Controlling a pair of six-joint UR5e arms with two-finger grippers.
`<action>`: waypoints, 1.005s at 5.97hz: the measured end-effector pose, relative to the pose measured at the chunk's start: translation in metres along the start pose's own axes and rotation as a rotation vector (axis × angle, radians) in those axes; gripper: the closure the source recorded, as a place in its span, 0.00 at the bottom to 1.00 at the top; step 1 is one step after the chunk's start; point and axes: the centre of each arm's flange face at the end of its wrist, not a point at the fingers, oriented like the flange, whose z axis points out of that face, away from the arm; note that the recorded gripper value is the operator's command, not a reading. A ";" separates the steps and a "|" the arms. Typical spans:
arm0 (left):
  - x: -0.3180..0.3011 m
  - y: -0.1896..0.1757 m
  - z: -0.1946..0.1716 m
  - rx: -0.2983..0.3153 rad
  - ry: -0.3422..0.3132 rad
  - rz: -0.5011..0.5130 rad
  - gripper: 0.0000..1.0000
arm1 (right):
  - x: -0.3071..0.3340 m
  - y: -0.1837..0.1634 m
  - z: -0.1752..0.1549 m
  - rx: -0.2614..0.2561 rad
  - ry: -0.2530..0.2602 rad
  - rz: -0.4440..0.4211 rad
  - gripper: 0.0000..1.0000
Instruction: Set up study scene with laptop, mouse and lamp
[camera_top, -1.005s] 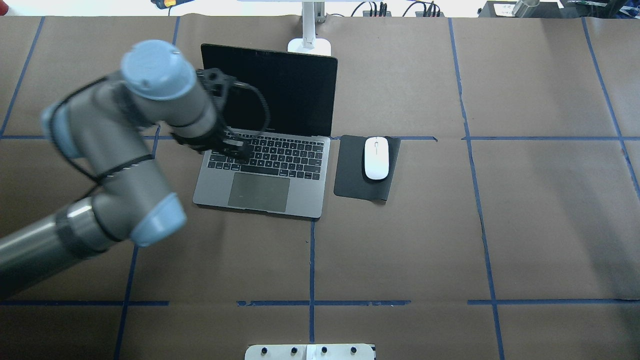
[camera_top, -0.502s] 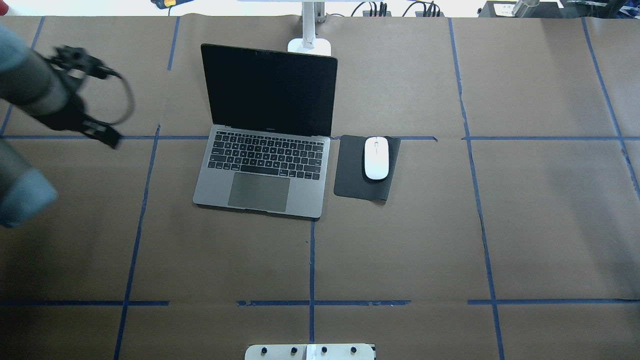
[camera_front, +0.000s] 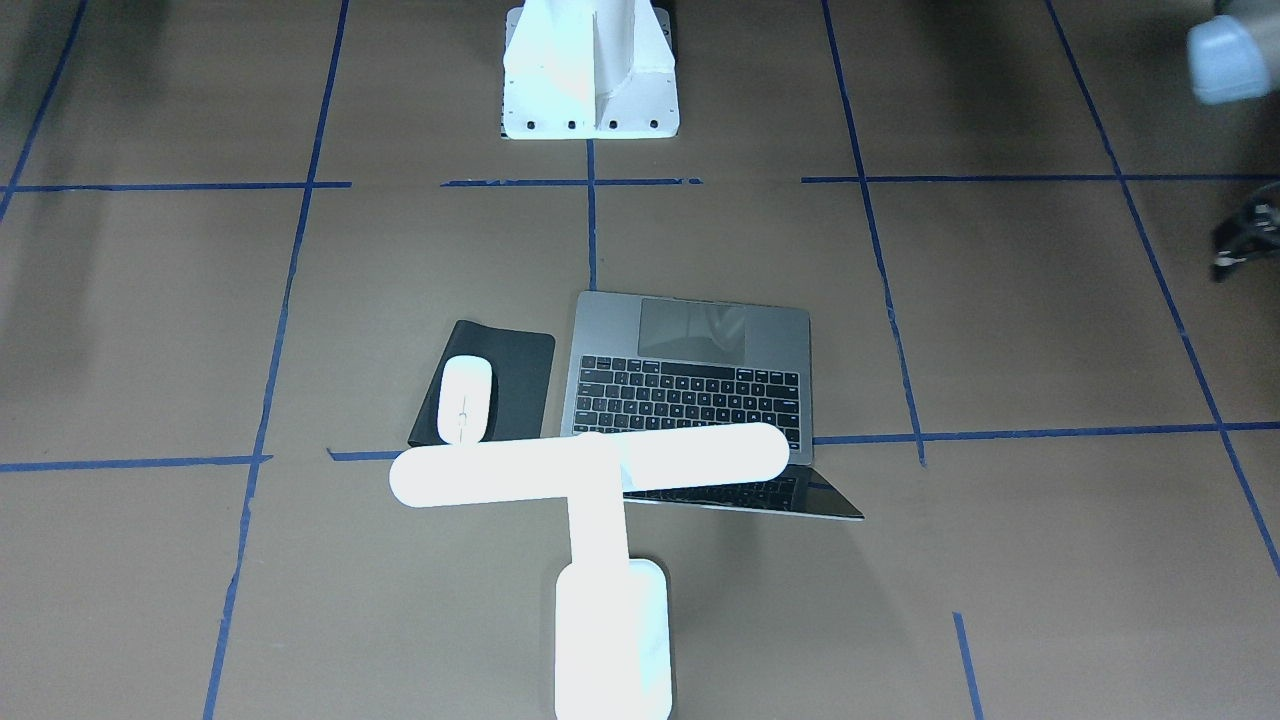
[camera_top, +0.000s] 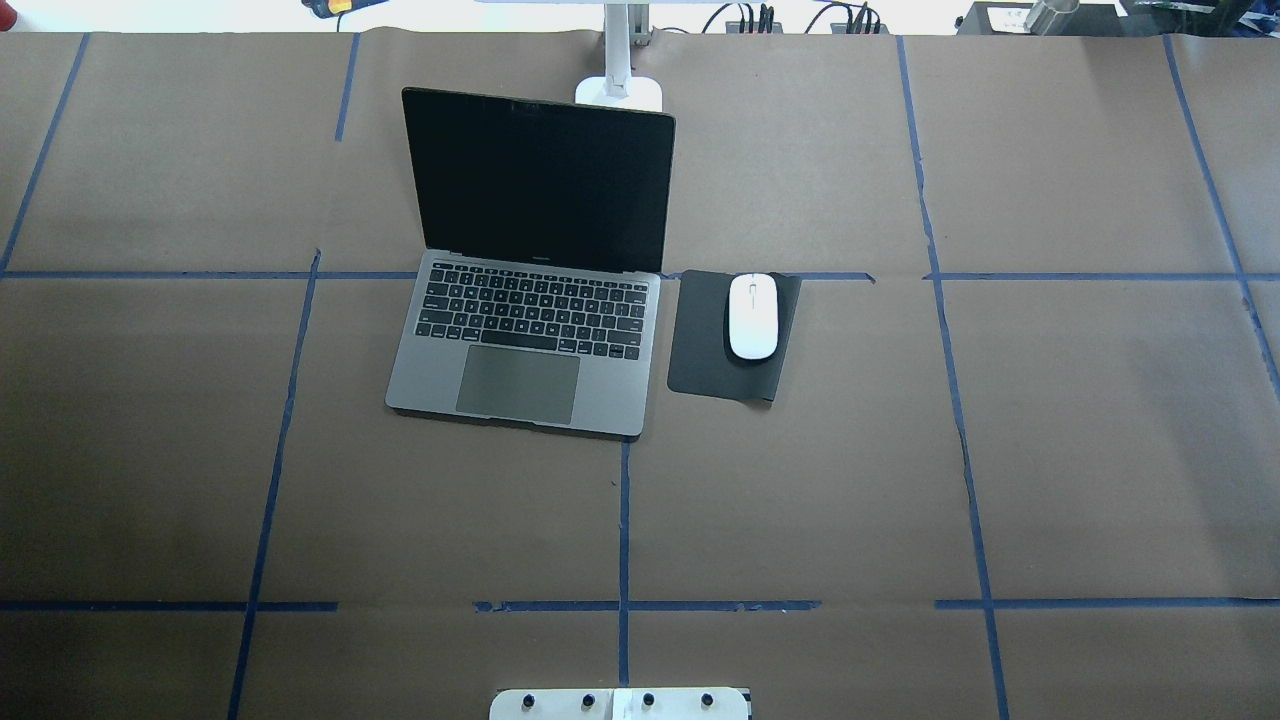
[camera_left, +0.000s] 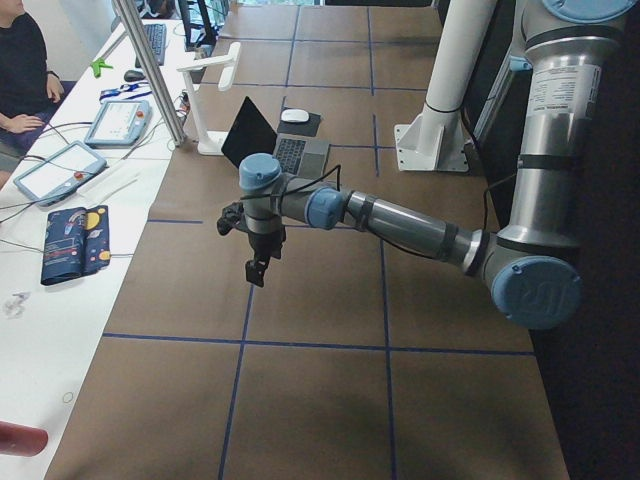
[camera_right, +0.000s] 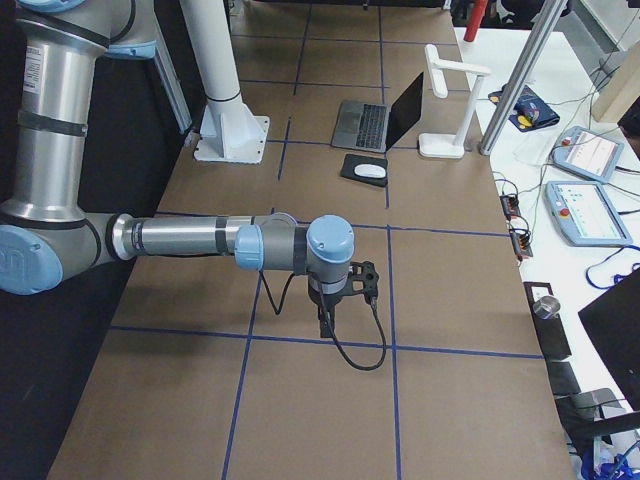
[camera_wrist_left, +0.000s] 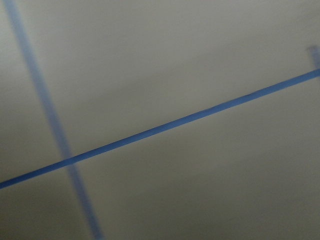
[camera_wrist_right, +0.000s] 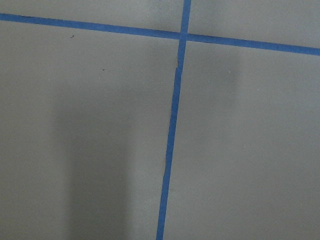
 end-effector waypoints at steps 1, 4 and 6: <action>-0.049 0.033 0.010 -0.019 0.032 -0.048 0.00 | 0.001 0.000 -0.001 0.001 -0.001 0.004 0.00; -0.097 0.098 0.055 -0.105 0.067 -0.168 0.00 | 0.001 -0.001 -0.001 0.002 -0.002 0.006 0.00; -0.097 0.099 0.053 -0.103 0.067 -0.170 0.00 | 0.001 -0.002 -0.001 0.003 -0.002 0.005 0.00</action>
